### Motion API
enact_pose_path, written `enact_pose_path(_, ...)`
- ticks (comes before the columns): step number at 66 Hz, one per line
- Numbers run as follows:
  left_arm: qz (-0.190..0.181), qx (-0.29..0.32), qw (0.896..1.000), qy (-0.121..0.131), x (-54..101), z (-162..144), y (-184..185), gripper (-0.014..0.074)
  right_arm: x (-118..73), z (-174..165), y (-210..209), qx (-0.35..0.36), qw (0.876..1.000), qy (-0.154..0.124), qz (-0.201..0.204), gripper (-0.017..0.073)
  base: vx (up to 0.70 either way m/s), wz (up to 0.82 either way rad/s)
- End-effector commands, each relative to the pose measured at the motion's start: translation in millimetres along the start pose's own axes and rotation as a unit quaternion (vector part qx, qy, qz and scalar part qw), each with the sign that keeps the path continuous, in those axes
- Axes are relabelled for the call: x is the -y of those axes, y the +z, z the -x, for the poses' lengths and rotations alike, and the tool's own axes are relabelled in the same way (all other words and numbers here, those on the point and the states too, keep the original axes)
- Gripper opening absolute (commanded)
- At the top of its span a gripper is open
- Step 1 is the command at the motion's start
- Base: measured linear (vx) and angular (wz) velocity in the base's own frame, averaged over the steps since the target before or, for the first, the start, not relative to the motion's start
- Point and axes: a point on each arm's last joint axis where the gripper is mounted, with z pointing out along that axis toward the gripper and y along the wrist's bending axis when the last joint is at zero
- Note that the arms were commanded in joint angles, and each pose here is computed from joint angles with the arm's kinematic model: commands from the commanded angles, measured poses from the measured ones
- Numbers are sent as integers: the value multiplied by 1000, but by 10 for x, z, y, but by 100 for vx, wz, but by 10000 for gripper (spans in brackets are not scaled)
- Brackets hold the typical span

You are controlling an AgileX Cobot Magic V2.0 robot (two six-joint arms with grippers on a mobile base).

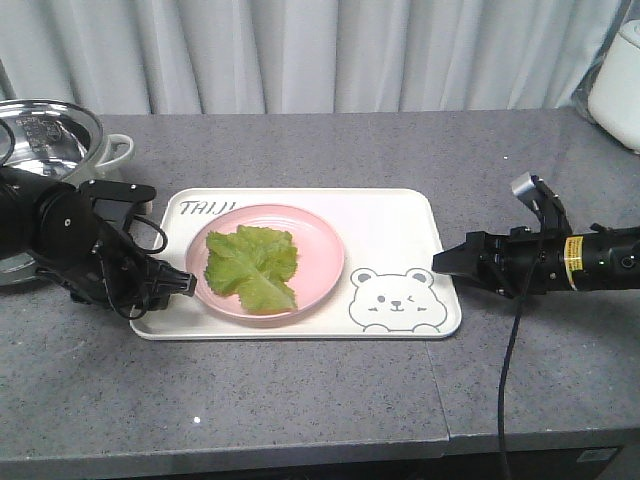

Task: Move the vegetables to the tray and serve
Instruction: 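Close both grippers on the tray edges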

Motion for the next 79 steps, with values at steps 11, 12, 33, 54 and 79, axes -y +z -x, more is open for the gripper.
enact_pose_path(11,-1,6,1000,-1,4,32,-41,336,-177,-37,178,-21,999,-36,-1,302,0,0)
enact_pose_path(12,-1,6,1000,-1,3,31,-41,325,-181,-39,185,-21,999,-36,-2,300,0,0)
enact_pose_path(33,-1,4,1000,2,3,29,-41,-8,-301,-92,335,-32,998,-55,-12,134,0,0)
enact_pose_path(54,-8,7,1000,5,16,35,-41,-7,-312,-98,335,-34,998,-55,-6,-5,0,0)
enact_pose_path(79,-41,15,999,5,76,49,-57,-7,-315,-82,322,-28,998,-56,-13,-4,0,0)
